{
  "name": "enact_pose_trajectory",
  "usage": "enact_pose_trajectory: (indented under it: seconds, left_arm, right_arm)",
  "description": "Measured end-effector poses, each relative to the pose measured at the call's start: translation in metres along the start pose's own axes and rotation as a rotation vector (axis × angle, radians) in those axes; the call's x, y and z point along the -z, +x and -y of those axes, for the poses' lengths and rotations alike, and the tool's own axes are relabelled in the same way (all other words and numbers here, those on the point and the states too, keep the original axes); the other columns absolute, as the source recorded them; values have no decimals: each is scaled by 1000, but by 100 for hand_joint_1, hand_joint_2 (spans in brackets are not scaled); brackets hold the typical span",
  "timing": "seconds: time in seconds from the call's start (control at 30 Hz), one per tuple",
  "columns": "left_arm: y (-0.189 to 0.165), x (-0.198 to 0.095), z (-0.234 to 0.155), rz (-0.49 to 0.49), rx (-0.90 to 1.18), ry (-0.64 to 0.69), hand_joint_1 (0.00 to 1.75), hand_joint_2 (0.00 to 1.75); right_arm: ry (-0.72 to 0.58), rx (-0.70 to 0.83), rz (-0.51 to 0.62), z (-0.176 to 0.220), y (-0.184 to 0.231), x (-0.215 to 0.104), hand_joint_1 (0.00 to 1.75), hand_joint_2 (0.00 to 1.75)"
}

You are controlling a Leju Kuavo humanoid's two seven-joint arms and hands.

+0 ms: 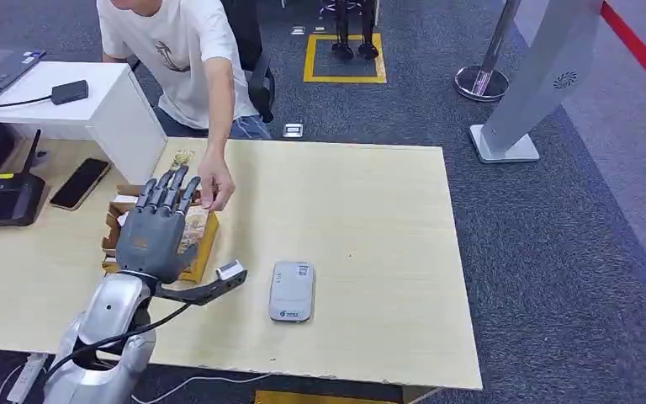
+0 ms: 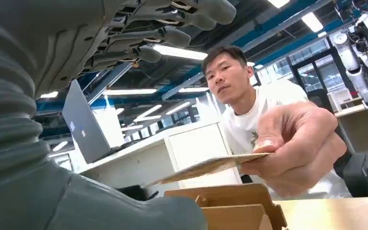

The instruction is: Pass the card to the sensor for recognition and then transmit it.

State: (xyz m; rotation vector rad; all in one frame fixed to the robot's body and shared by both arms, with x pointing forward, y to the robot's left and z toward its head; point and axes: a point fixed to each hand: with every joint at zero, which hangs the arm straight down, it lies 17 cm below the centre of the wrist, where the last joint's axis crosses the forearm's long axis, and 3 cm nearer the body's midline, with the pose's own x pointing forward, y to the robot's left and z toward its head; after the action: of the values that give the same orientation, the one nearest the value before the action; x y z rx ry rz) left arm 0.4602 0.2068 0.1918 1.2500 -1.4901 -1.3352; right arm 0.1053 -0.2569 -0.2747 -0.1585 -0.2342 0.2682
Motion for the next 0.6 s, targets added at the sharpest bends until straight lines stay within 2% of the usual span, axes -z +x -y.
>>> enact_pose_trajectory:
  seconds: [0.6]
  left_arm:
    - [7,-9,1,-12,-24,-8,0,175]
  right_arm:
    - [-4,6,-7,1,-1,0,0,175]
